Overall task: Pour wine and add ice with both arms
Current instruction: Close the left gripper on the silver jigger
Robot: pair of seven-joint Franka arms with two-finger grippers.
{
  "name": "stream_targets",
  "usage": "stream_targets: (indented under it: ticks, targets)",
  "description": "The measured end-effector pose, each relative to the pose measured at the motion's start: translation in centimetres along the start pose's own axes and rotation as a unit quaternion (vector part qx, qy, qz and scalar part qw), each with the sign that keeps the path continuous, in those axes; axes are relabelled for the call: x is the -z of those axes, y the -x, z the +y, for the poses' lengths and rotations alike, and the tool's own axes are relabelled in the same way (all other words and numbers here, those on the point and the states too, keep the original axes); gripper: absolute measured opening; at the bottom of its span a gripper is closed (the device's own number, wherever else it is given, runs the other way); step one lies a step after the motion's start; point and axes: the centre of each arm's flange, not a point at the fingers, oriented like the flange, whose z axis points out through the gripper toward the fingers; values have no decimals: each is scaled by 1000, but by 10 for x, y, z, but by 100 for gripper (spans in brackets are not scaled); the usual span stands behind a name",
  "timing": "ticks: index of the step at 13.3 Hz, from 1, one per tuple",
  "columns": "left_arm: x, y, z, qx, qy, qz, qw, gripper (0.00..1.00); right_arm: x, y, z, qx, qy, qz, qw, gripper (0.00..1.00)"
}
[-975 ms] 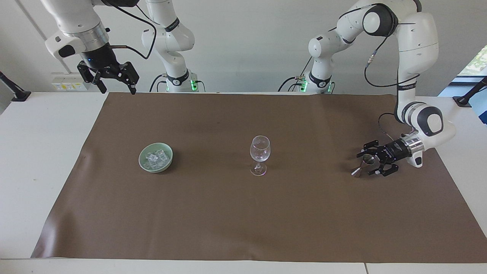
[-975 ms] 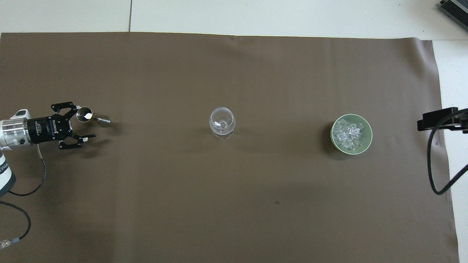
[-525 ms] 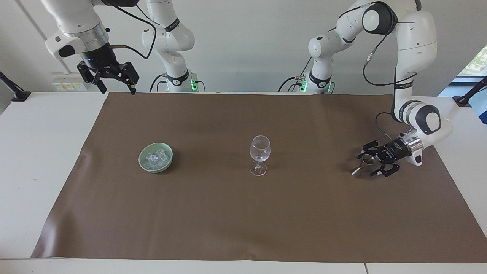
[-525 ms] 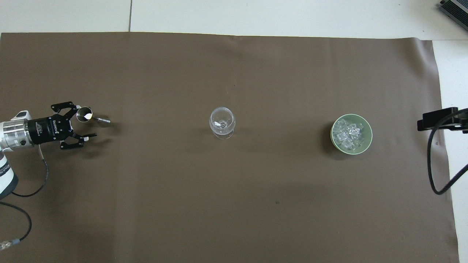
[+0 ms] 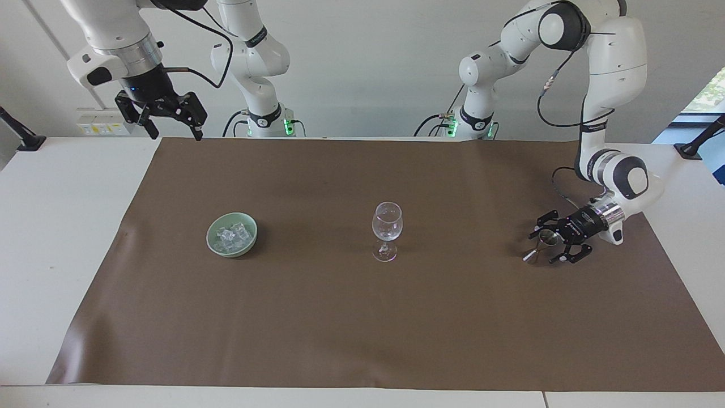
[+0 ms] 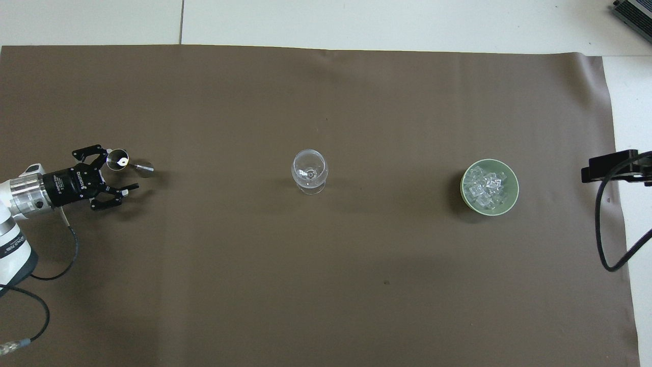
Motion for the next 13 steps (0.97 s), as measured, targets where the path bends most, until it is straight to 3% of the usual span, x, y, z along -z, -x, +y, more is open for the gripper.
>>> stream_targets:
  ticks: [9,13]
  targets:
    - [-5,3,-3,6,7,-6,1000,88,0,0,0,0,0,0,1000,100]
    - [-5,3,-3,7,12,-9,1000,76,0,0,0,0,0,0,1000,100]
